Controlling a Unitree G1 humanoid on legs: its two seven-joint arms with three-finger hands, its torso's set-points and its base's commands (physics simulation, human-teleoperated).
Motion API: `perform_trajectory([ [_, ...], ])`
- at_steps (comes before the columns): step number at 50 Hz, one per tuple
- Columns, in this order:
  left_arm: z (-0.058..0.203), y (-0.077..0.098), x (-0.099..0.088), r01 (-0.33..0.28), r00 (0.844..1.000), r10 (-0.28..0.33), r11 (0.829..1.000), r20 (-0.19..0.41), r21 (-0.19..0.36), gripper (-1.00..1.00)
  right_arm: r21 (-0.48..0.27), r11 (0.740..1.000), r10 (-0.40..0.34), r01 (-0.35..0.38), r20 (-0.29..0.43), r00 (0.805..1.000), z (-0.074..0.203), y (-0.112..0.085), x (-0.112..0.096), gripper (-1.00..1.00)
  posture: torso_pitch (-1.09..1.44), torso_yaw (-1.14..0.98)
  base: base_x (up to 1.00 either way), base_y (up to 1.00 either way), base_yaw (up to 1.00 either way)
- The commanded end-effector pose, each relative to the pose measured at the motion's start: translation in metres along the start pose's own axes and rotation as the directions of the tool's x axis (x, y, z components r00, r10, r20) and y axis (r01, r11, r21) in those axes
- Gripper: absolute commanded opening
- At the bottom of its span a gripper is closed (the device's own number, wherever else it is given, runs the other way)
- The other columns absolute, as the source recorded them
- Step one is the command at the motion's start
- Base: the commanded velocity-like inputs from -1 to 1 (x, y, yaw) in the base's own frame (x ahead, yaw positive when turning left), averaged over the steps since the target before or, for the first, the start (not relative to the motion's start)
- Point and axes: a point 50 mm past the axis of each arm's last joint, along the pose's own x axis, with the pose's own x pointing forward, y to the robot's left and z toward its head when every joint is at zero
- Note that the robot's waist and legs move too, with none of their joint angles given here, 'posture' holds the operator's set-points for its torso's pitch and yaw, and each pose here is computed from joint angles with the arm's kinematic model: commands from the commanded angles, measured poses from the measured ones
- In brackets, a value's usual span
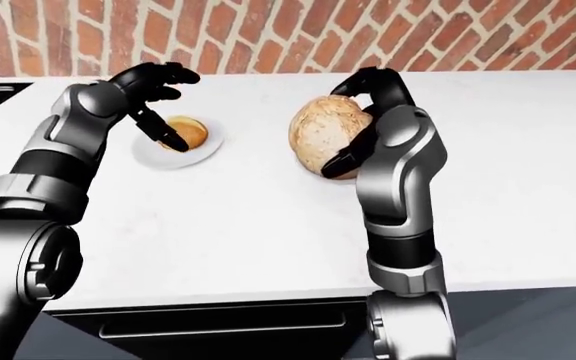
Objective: Place all breads on the cutting board.
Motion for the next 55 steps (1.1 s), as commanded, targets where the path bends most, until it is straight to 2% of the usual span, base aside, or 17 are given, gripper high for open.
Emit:
perform_trajectory([
  [1,0.022,0.021,-0.006,-0.08,0.994,0.079,0.997,0.078,0.022,0.58,-0.003,0.998,-0.056,0.056,0.071,0.996,0.016,-0.012,-0.006,-1.0,0.0,0.0,0.0,0.0,0.0],
  [3,0.022,0.019,-0.005,-0.077,0.994,0.075,0.997,0.078,0.024,0.5,-0.002,0.998,-0.056,0.056,0.07,0.996,0.015,-0.012,-0.006,-1.0,0.0,0.0,0.0,0.0,0.0],
  [14,0.019,0.014,-0.002,-0.068,0.996,0.066,0.997,0.054,0.046,0.4,0.0,0.999,-0.054,0.054,0.065,0.996,0.011,-0.011,-0.003,-1.0,0.0,0.0,0.0,0.0,0.0],
  [30,0.006,0.008,0.0,-0.085,0.996,0.086,0.996,-0.006,0.039,0.37,0.0,0.999,-0.054,0.054,0.059,0.997,0.006,-0.007,-0.001,-1.0,0.0,0.0,0.0,0.0,0.0],
  [33,0.005,0.007,0.001,-0.086,0.996,0.086,0.995,-0.01,0.041,0.22,0.001,0.999,-0.054,0.054,0.058,0.997,0.006,-0.007,-0.001,-1.0,0.0,0.0,0.0,0.0,0.0],
  [42,0.003,0.001,0.003,-0.097,0.995,0.098,0.993,-0.018,0.064,0.15,0.0,0.999,-0.05,0.05,0.056,0.997,0.003,-0.004,0.001,-1.0,0.0,0.0,0.0,0.0,0.0],
  [45,0.003,-0.002,0.004,-0.105,0.994,0.106,0.99,-0.013,0.09,0.15,-0.001,0.999,-0.05,0.05,0.056,0.997,0.002,-0.004,0.001,-1.0,0.0,0.0,0.0,0.0,0.0],
  [51,0.007,-0.001,0.004,-0.162,0.987,0.156,0.976,0.048,0.146,0.1,0.0,0.999,-0.049,0.049,0.056,0.997,0.0,-0.003,0.002,-1.0,0.0,0.0,0.0,0.0,0.0],
  [55,0.013,0.001,0.003,-0.179,0.982,0.168,0.972,0.083,0.149,-0.01,0.0,0.999,-0.049,0.049,0.057,0.997,0.0,-0.004,0.002,-1.0,0.0,0.0,0.0,0.0,0.0],
])
